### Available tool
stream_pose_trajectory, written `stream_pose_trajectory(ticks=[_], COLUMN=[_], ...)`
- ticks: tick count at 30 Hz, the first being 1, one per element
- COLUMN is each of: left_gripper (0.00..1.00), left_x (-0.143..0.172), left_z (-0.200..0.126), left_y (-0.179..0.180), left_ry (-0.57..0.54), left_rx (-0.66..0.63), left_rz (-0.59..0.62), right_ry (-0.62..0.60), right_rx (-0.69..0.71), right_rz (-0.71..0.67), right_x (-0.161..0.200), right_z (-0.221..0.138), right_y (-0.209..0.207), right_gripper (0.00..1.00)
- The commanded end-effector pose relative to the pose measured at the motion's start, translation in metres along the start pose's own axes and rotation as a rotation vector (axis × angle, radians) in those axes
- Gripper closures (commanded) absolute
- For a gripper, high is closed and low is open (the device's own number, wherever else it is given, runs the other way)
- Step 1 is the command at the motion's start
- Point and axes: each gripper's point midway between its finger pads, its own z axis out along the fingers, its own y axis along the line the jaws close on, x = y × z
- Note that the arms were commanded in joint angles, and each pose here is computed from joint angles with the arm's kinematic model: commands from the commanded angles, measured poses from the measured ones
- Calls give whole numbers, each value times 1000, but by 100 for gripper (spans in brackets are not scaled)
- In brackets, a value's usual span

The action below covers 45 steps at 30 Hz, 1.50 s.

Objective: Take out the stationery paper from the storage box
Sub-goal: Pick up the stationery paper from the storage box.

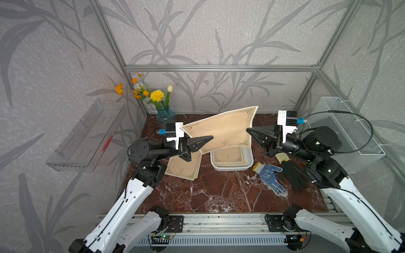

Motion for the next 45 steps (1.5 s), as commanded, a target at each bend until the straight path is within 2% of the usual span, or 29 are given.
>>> stream_pose_trajectory(ticks=[1, 20, 27, 38, 39, 40, 43, 45], left_gripper=[95, 92, 100, 100, 100, 100, 100, 100], left_x=[-25, -29, -27, -21, -20, -18, -11, -7], left_z=[0, 3, 4, 2, 2, 2, 1, 0], left_y=[-1, 7, 4, 7, 8, 8, 14, 18], left_ry=[-58, -88, -72, -20, -12, 4, 59, 97], left_rx=[-15, -32, -13, -54, -58, -61, -94, -122], left_rz=[30, 13, 9, 31, 29, 25, 21, 23], right_ry=[-117, -141, -147, -114, -114, -112, -101, -91], right_rx=[-5, -18, -24, -27, -24, -19, -9, -6], right_rz=[16, 39, 43, 31, 29, 26, 16, 16], right_x=[-29, -32, -33, -28, -28, -27, -26, -25], right_z=[-11, -18, -20, -19, -19, -19, -19, -18], right_y=[-2, -10, -8, -7, -7, -8, -10, -11], right_gripper=[100, 100, 100, 99, 95, 87, 56, 47])
